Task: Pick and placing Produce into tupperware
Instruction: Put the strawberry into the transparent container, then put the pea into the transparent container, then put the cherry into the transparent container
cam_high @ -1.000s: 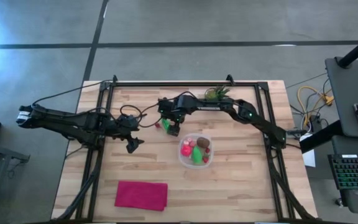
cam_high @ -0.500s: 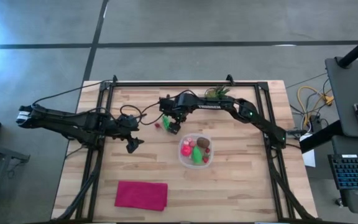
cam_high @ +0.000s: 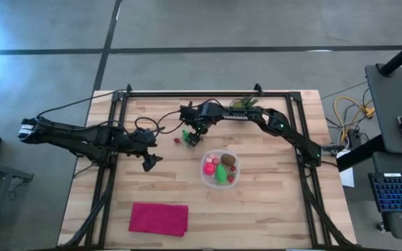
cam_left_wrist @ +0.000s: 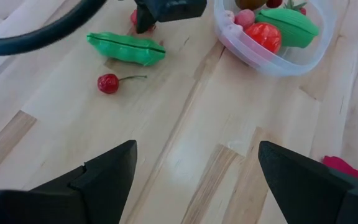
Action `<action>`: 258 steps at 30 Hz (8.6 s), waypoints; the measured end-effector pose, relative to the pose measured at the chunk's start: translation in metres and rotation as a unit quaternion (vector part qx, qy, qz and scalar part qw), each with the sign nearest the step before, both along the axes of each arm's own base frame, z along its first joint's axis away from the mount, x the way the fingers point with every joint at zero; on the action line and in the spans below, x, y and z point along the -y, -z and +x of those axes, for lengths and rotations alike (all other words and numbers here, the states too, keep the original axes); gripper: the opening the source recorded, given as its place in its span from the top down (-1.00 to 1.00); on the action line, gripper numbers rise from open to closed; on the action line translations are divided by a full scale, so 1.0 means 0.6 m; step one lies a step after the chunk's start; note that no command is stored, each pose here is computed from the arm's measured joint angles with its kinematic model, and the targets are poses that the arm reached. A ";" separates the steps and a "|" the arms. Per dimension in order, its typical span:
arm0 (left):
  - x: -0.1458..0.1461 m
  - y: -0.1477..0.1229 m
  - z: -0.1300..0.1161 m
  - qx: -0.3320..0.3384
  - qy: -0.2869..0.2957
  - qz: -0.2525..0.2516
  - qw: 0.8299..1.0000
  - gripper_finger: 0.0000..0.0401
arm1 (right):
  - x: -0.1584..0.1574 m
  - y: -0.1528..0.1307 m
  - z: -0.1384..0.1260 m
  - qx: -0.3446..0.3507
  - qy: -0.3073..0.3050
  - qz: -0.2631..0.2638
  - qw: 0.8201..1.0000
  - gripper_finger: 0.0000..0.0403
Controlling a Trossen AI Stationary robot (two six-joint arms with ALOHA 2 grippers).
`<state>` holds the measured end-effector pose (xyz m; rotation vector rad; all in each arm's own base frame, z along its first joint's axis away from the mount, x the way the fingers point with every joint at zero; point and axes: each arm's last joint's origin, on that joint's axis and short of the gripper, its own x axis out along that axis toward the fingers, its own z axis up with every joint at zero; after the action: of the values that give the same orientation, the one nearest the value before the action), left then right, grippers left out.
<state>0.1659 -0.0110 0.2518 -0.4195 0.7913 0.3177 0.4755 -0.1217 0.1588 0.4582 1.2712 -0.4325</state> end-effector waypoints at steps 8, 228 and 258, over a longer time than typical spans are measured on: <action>0.000 0.000 0.000 0.000 0.000 0.000 1.000 -0.60 | -0.003 0.005 -0.004 -0.011 0.011 0.008 1.000 -0.35; -0.001 -0.050 -0.052 0.122 0.037 -0.039 0.991 -0.60 | -0.145 -0.174 -0.199 -0.014 -0.127 0.129 0.983 0.31; 0.004 -0.029 -0.008 0.083 0.034 -0.041 0.995 -0.60 | -0.141 -0.180 -0.177 0.064 -0.080 0.014 0.995 -0.42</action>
<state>0.1608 -0.0132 0.2691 -0.4880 0.6562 0.1855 0.3692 -0.0373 0.2670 0.3989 1.1818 -0.2469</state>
